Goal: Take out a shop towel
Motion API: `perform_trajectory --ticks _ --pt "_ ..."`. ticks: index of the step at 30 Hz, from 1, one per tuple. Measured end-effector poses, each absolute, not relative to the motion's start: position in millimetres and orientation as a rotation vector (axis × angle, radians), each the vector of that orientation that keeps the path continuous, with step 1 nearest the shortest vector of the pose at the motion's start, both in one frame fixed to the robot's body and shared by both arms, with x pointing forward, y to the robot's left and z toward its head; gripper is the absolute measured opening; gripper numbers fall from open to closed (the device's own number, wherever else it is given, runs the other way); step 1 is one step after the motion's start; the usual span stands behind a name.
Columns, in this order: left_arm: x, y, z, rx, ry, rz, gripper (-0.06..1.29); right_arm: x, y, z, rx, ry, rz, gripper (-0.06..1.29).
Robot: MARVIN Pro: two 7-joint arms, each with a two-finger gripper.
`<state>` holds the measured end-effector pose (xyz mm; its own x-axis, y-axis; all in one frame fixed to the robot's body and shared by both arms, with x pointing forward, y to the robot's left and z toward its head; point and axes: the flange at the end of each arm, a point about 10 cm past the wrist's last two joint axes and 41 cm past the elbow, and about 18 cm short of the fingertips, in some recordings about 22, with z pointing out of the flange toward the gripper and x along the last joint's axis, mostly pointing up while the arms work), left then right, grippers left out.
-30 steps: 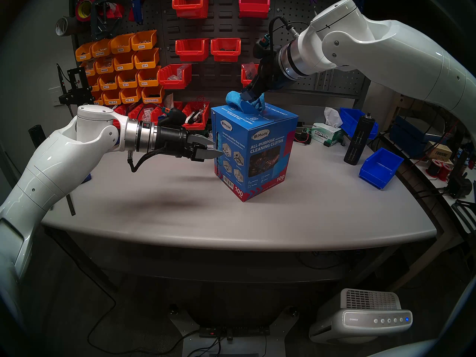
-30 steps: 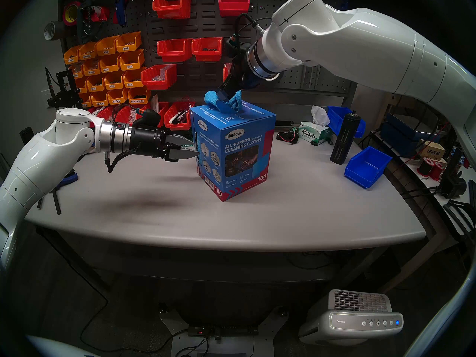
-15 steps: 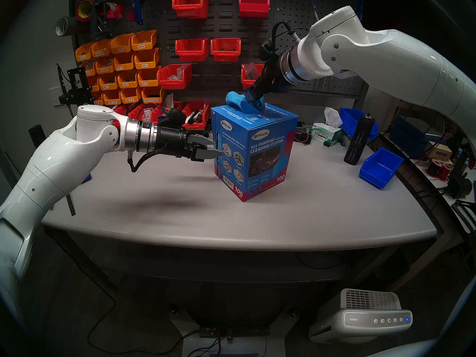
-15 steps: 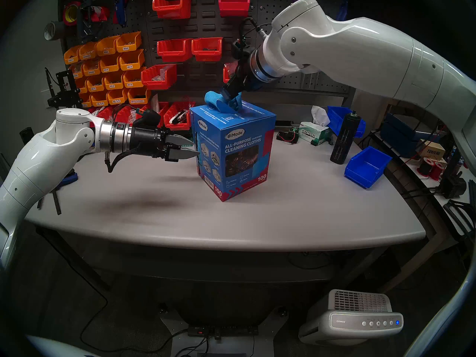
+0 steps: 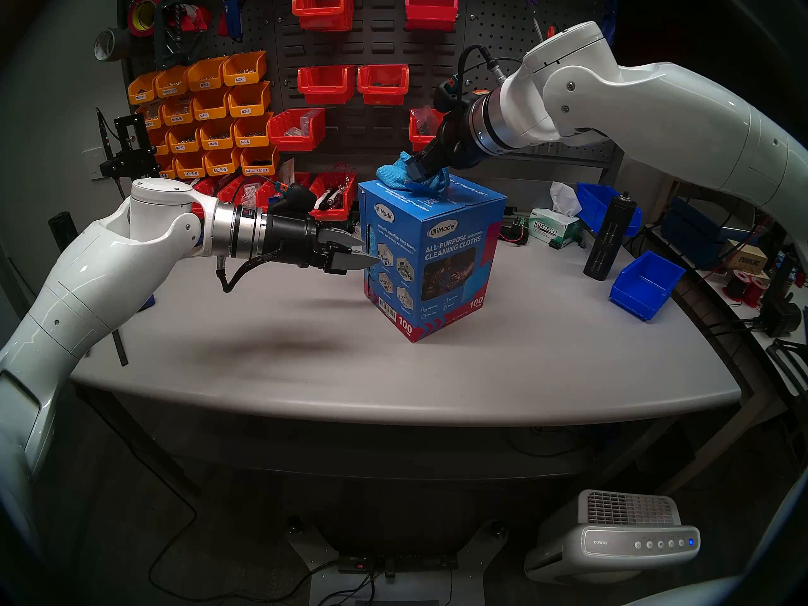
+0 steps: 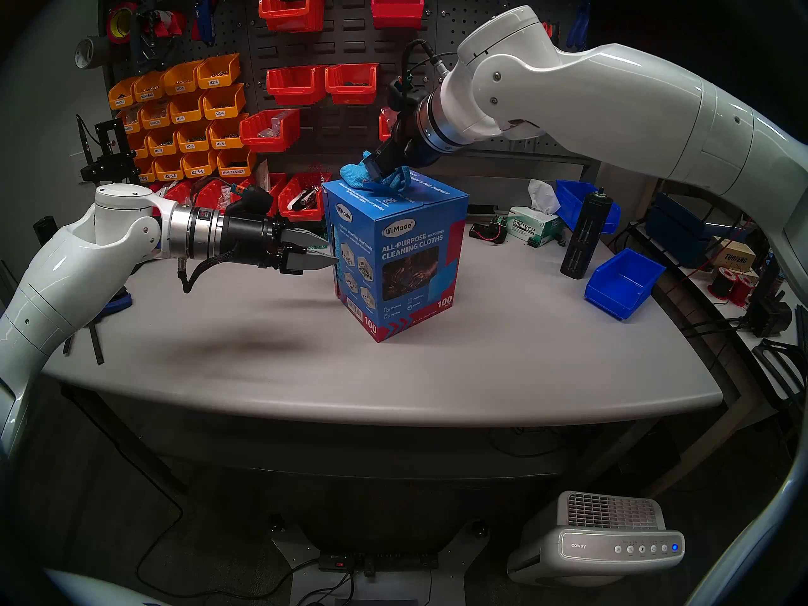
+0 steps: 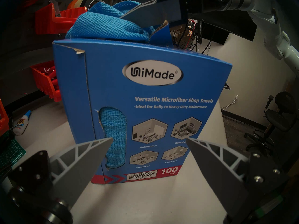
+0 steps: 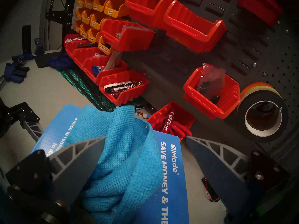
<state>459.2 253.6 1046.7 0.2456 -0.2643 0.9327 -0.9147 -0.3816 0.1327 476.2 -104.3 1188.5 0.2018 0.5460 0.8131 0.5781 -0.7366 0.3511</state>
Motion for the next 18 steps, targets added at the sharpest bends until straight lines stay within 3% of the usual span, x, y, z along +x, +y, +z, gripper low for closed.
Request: perform_trajectory --ticks 18 --pt "459.2 253.6 1046.7 1.803 -1.083 1.151 1.23 480.1 -107.5 1189.6 -2.414 -1.090 -1.643 1.26"
